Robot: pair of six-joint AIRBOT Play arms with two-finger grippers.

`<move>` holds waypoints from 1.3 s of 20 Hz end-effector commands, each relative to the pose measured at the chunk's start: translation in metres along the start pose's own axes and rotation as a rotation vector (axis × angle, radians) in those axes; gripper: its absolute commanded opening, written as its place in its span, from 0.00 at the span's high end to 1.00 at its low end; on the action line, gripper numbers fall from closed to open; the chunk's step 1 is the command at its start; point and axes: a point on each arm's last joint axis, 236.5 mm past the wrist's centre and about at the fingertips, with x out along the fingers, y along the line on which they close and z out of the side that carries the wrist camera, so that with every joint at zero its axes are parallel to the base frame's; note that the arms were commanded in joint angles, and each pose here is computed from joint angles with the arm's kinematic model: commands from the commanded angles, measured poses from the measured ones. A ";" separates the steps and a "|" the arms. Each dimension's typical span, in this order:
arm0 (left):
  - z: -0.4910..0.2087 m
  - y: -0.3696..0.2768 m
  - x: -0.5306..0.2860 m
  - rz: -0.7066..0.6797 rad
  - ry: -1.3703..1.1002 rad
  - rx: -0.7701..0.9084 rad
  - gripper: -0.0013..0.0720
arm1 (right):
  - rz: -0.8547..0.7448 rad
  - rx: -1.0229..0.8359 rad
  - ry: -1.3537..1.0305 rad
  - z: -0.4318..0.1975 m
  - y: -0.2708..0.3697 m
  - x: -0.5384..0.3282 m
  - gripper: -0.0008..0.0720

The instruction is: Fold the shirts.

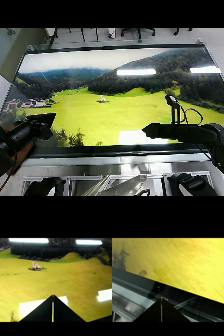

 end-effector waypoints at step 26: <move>-0.107 0.318 -0.047 1.066 0.746 -0.010 0.92 | 0.000 0.013 -0.082 0.023 -0.002 0.005 0.96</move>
